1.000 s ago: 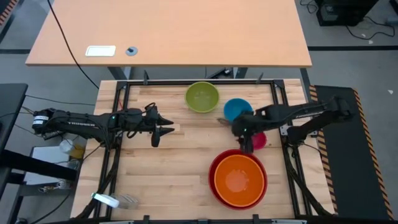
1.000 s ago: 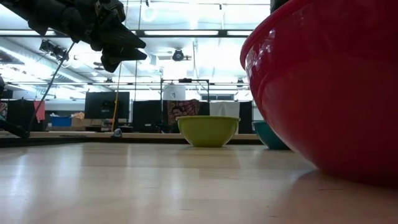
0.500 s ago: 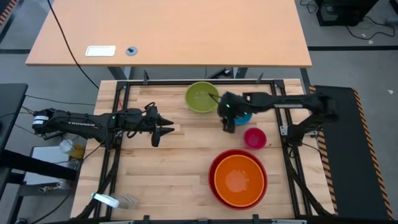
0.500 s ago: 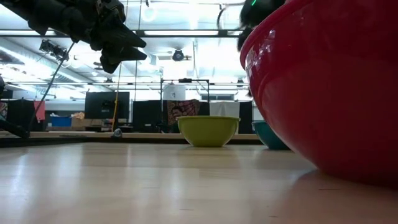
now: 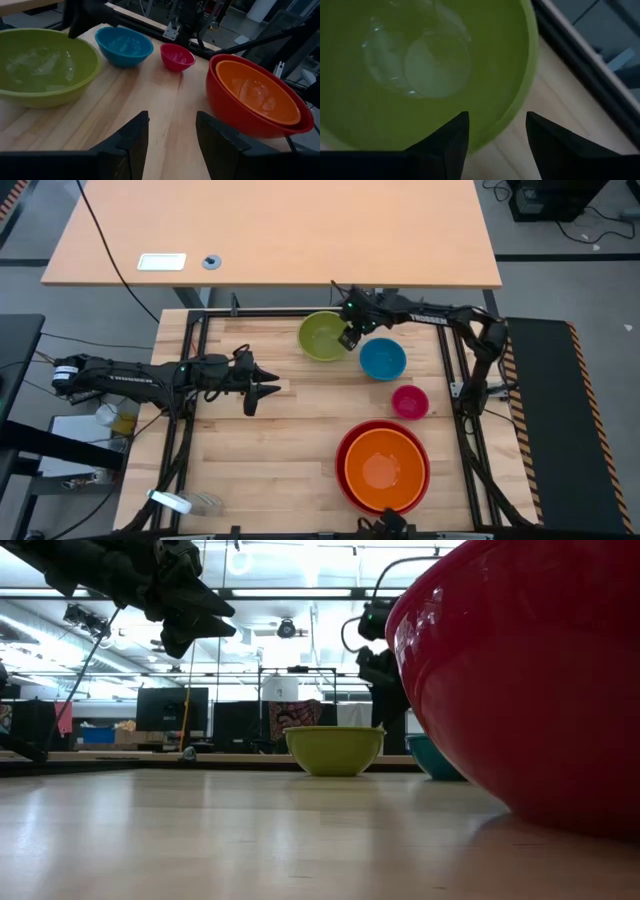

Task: Nest bowls inside each other
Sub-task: Stack the green bowl into the orange bowl

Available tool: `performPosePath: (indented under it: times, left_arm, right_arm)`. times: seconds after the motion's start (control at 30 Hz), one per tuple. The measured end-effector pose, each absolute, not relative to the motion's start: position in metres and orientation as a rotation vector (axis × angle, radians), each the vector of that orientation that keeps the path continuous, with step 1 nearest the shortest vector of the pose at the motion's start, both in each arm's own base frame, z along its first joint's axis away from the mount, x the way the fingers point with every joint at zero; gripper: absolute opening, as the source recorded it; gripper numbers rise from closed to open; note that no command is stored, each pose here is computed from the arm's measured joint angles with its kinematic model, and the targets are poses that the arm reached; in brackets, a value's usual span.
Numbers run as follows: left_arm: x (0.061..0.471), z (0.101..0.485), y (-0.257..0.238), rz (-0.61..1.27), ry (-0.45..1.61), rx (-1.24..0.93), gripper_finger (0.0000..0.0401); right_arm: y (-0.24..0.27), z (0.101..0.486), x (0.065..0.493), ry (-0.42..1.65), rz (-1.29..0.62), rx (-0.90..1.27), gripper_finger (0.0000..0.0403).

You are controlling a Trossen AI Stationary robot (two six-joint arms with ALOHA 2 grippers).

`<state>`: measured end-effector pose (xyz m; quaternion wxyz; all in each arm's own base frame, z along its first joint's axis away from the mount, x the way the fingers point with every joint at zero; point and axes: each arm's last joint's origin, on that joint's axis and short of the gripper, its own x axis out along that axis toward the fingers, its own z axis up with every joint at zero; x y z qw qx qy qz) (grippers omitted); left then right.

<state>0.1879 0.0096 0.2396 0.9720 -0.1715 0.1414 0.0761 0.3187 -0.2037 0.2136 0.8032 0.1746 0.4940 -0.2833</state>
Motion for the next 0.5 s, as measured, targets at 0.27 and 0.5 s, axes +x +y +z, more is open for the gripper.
performPosePath:
  times: [0.27,0.5]
  left_arm:
    - [0.188,0.239,0.01,0.15,0.291,-0.32,0.0167]
    - [0.188,0.239,0.009,0.15,0.292,-0.323,0.0167]
  right_arm:
    - [-0.209,0.195,0.333,1.095,-0.583,0.375,0.0148]
    - [-0.205,0.197,0.342,1.057,-0.548,0.317,0.0033]
